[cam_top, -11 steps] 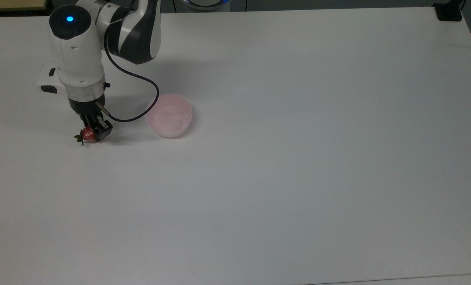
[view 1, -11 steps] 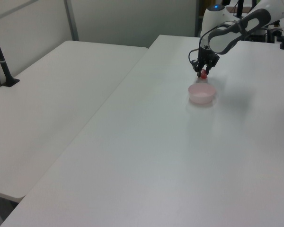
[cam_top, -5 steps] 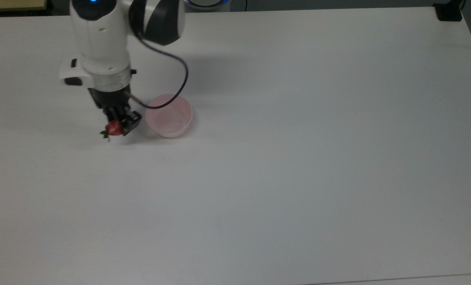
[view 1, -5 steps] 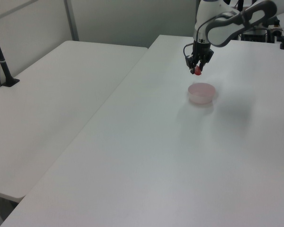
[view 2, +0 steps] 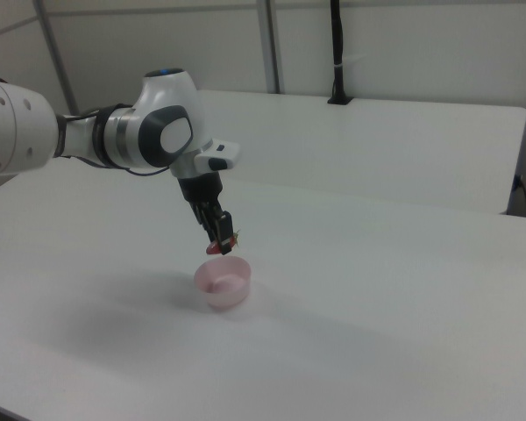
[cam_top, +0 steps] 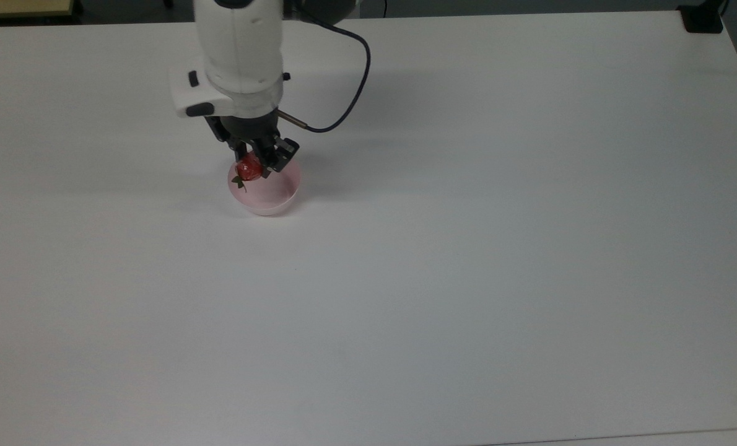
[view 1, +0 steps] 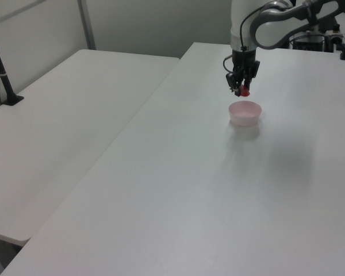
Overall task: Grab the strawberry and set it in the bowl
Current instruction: 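Carry the strawberry over the pink bowl and lower it inside, then open the gripper and raise it away from the bowl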
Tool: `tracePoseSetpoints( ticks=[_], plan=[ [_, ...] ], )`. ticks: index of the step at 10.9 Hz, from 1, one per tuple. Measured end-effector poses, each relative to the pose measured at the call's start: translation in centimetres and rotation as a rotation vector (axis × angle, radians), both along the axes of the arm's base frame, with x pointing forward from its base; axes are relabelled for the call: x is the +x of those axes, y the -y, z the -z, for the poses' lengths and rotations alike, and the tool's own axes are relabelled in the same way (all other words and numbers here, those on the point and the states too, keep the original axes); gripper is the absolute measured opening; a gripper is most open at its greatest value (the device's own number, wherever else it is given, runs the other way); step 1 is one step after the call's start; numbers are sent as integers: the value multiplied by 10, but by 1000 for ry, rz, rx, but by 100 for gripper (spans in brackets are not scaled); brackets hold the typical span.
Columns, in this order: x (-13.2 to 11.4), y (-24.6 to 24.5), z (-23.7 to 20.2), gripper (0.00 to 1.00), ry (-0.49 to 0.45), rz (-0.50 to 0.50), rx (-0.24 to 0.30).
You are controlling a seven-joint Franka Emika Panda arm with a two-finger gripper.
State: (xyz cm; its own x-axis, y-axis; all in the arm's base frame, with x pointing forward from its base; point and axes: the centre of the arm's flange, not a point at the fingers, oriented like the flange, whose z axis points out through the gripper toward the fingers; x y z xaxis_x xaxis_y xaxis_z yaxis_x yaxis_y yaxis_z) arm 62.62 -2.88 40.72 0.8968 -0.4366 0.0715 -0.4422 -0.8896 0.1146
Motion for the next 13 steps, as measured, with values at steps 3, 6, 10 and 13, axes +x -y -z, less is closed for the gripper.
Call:
tracePoseSetpoints(
  ticks=[3,6,10,13],
  plan=[
    [0,2,30,42,-51,-13,-18],
    [1,4,56,44,-93,-24,-32],
    [2,5,64,87,-103,-25,-44],
    [7,8,32,100,-68,-15,-52]
  ],
)
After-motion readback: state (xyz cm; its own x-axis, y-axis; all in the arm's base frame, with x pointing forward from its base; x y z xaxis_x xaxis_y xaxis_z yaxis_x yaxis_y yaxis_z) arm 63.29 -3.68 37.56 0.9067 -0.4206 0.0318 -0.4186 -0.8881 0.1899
